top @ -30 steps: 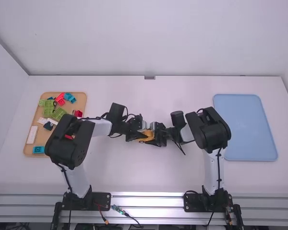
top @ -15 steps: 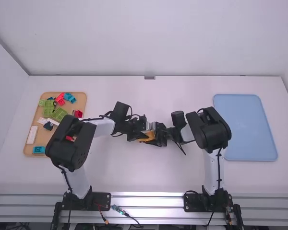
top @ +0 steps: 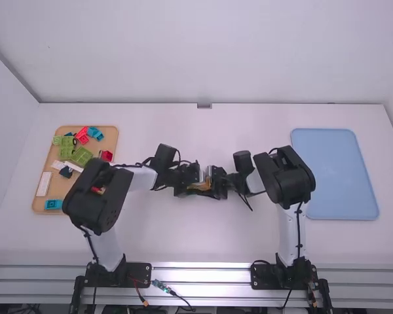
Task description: Assemble lego blocks to make yellow taxi
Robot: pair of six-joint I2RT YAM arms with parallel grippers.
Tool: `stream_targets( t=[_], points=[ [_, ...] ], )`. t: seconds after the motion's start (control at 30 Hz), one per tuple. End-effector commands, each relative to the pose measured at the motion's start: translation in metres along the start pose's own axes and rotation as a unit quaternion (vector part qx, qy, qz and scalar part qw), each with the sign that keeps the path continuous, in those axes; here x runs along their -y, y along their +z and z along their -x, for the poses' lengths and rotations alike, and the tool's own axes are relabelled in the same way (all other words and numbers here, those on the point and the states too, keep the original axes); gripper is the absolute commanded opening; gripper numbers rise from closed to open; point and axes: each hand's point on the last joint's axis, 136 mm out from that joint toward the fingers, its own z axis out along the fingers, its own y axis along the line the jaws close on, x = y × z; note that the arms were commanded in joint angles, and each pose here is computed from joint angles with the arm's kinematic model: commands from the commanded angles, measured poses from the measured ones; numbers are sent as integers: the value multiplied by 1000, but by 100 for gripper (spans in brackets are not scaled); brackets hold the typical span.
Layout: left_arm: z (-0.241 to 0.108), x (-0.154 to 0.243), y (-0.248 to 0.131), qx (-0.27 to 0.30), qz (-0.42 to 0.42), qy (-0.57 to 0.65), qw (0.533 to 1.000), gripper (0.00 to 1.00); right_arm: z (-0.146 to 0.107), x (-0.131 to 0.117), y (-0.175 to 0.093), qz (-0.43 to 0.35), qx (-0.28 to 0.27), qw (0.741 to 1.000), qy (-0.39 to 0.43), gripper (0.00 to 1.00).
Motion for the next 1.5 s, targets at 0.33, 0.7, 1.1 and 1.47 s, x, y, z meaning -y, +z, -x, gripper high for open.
stream_targets(
  t=[0.33,0.7,1.1,1.47],
  points=[
    [13,-13,-34,9,17,-37,999,99,-9,9,3,-16,-20,1000,3,49],
    [6,-58,-136,50,120,-108,986,99,-11,6,4,-7,-23,1000,-4,71],
    [-7,-54,-136,49,127,-111,984,99,3,7,6,9,3,1000,-1,82],
    [-11,-57,-138,40,135,-122,982,99,0,1,23,8,-27,1000,-6,54]
  ],
)
